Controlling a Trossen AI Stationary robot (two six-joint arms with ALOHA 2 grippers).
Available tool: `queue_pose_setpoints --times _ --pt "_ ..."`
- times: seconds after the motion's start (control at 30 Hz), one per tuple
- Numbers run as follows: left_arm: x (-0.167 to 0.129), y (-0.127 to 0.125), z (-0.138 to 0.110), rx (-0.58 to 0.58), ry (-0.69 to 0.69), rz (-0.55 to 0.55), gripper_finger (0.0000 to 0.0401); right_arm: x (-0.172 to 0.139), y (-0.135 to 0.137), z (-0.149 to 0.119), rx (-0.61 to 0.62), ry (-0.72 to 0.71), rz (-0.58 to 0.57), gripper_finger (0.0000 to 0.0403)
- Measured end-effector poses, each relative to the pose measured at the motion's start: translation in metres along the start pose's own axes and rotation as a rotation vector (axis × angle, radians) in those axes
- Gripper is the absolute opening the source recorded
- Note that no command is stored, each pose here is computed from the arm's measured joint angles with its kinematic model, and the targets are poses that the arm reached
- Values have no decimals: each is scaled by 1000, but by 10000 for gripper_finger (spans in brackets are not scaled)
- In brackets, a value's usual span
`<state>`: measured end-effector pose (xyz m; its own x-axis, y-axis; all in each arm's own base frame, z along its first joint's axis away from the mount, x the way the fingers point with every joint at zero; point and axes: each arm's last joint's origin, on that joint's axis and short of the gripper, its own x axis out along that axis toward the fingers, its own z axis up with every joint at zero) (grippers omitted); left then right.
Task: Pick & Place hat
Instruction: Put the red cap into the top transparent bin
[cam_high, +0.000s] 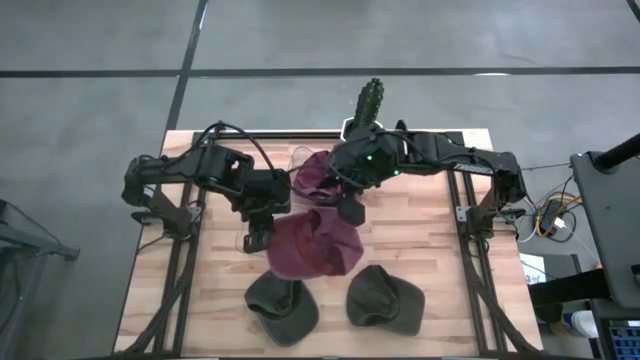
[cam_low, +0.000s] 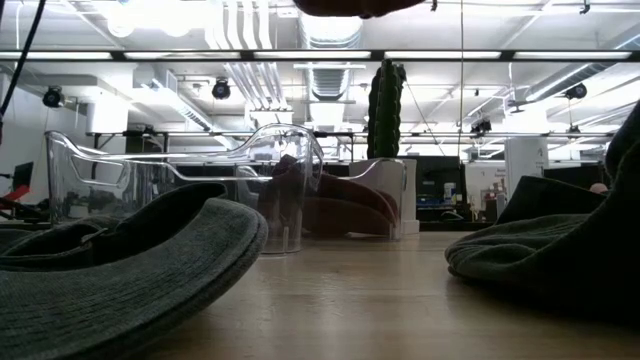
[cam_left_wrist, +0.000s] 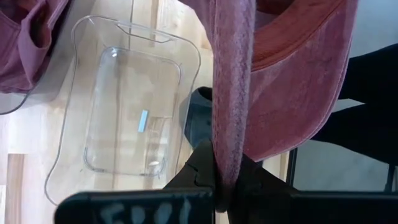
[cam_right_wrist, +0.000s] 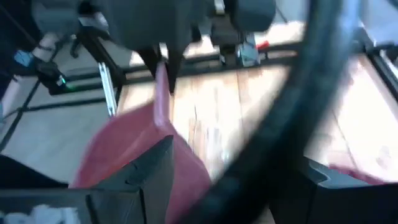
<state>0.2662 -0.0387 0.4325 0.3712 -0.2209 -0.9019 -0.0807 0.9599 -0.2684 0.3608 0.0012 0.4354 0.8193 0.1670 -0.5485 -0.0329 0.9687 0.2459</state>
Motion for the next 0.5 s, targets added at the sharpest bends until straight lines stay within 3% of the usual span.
queue_pose_setpoints --times 0.23,0.5 --pt "5 1 1 4 16 15 5 -11 6 12 43 -117 90 197" --pt "6 1 3 6 -3 15 5 8 6 8 80 -83 99 196"
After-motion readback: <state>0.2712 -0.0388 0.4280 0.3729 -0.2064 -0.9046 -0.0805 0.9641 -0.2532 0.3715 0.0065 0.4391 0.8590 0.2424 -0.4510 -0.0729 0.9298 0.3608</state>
